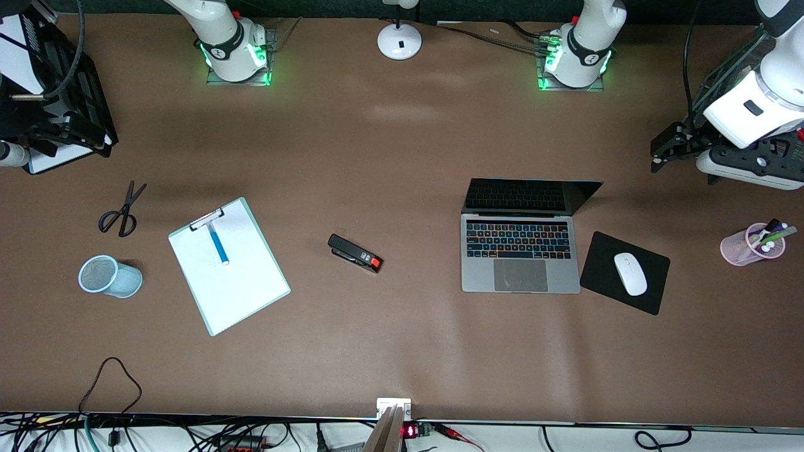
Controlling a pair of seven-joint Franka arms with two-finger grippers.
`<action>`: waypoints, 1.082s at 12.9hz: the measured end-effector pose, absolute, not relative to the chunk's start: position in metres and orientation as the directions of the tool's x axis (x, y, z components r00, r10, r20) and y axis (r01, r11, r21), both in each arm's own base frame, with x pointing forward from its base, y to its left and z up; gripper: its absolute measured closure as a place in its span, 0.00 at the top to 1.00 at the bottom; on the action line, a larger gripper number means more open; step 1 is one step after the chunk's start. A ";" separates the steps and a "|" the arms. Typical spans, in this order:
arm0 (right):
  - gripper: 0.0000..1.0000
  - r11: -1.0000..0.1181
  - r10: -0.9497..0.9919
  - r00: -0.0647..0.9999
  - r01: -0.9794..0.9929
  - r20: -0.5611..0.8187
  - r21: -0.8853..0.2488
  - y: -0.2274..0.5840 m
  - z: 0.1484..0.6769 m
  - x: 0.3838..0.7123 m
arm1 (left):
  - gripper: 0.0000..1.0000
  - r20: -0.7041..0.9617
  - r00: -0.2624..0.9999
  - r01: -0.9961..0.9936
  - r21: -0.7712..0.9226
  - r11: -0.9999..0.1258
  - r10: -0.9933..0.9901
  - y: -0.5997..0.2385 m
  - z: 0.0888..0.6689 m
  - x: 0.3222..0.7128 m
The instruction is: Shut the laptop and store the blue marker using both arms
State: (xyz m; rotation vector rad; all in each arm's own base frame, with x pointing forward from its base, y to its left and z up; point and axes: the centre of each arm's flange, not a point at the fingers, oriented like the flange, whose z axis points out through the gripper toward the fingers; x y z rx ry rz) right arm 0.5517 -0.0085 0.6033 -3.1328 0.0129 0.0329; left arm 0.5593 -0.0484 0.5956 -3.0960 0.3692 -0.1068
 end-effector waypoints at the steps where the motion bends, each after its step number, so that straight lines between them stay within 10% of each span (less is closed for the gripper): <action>1: 1.00 -1.000 -0.009 1.000 -0.009 -0.021 -0.008 -0.009 0.603 0.552 | 1.00 0.067 0.970 -0.234 -0.031 -0.972 -0.236 -0.048 0.597 0.559; 14: 1.00 -1.000 -0.012 0.999 -0.013 -0.041 -0.016 -0.007 0.586 0.564 | 1.00 0.051 0.975 -0.217 -0.030 -0.976 -0.218 -0.038 0.604 0.556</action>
